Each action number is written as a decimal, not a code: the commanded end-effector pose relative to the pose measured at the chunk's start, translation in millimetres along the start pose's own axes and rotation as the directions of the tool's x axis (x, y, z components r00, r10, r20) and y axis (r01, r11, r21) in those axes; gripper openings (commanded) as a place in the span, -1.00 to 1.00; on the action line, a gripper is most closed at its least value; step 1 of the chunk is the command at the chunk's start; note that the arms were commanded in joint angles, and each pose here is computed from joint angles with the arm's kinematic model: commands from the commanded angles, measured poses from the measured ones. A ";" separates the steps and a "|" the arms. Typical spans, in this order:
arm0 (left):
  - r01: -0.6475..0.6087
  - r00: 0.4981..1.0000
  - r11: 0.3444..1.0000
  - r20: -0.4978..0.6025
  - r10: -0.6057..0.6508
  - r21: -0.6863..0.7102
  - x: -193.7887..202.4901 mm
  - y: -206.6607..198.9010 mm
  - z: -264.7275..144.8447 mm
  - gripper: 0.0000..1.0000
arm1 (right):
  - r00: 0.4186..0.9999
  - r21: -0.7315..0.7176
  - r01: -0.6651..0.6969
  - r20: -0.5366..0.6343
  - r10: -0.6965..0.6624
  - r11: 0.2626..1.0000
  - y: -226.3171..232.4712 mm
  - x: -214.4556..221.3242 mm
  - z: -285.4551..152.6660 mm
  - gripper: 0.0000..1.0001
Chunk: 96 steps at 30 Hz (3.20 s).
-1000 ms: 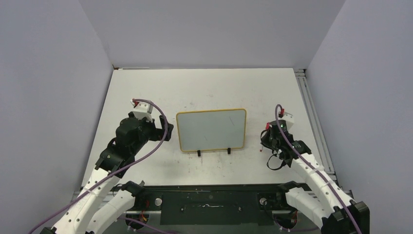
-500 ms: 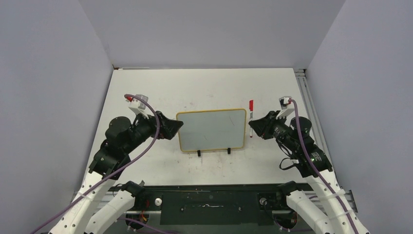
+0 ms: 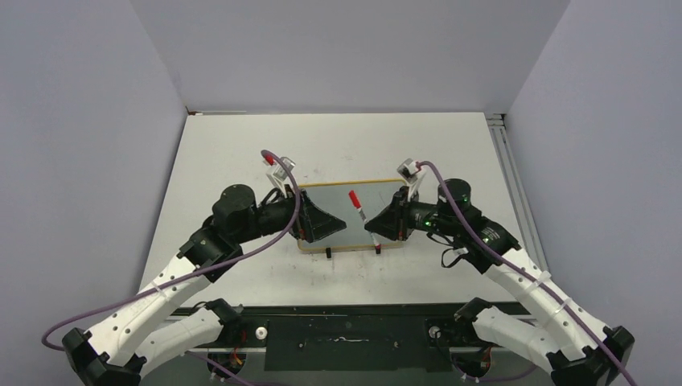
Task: Write a sentence on the whiteboard
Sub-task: Open the whiteboard marker at the center of the board.
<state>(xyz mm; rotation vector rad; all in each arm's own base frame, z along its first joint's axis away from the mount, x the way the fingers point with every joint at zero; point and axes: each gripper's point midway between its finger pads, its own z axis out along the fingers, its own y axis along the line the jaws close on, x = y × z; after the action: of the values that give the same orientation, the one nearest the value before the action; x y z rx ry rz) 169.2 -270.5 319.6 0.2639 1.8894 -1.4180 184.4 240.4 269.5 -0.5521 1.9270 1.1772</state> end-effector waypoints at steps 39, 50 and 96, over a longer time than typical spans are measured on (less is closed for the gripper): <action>0.115 0.993 0.973 0.010 -0.116 -0.198 4.5 36.4 -17.0 0.35 | 0.939 -0.145 0.254 -0.201 -0.279 0.956 76.7 35.4 47.8 -0.89; 0.137 0.990 0.968 -0.008 -0.142 -0.211 11.2 42.8 -17.7 0.19 | 0.946 -0.089 0.281 -0.141 -0.292 0.956 72.0 22.8 47.5 -0.89; 0.302 0.952 0.947 0.079 -0.295 -0.112 4.7 42.2 -13.5 -0.88 | 0.927 -0.050 0.336 -0.156 -0.340 0.940 67.7 25.9 58.2 -0.89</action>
<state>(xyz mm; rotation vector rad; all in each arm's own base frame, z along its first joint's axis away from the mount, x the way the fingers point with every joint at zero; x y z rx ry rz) 183.3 -242.4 267.8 -0.1675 2.0966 -1.4313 138.3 318.3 243.4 -1.0137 1.9405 0.9507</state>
